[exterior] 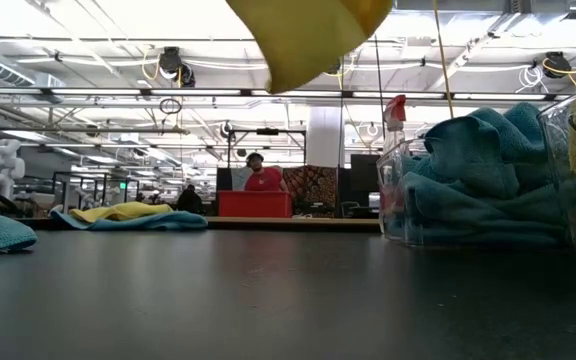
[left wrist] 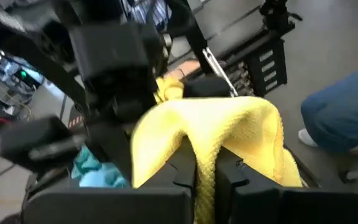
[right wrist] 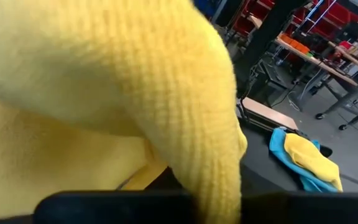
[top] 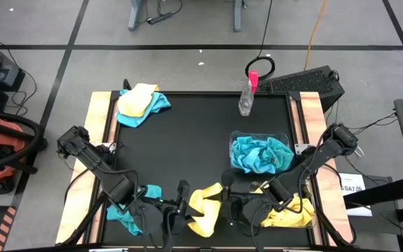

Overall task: Sort microfiber towel by color & place in baskets
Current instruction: Put the yellow towel into the bottom transparent bin

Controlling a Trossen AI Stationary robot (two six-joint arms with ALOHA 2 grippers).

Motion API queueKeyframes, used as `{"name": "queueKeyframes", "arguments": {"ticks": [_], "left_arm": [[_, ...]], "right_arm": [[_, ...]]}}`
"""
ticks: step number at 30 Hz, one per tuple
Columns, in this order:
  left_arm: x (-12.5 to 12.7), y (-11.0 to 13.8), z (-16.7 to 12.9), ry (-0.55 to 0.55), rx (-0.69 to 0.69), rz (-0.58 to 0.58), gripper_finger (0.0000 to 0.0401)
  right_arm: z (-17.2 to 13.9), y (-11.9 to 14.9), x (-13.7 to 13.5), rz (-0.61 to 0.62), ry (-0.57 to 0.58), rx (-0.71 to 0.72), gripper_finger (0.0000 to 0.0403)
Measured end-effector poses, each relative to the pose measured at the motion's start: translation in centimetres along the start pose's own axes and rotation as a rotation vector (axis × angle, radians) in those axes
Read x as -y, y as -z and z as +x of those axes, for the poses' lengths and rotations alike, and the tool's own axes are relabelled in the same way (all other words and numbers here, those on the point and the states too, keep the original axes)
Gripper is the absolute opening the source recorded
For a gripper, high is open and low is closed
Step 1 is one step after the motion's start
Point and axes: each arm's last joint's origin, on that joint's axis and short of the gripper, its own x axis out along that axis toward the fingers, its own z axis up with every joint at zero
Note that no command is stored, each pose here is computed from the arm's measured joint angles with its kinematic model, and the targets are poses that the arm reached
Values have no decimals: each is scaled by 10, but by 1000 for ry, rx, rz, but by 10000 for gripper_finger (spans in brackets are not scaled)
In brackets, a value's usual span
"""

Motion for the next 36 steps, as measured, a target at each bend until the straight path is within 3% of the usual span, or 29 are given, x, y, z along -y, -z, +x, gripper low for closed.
{"name": "queueKeyframes", "arguments": {"ticks": [9,19,26,36], "left_arm": [[8,23,12,-39,-200,-116,135],[21,46,47,-79,-305,-144,248],[27,62,68,-105,-361,-193,269],[37,77,99,-119,-354,-209,270]], "right_arm": [[-35,1,3,-28,-39,-99,2],[-105,13,16,96,-167,-311,1],[-151,28,19,250,-282,-537,0],[-190,51,2,388,-256,-854,0]]}}
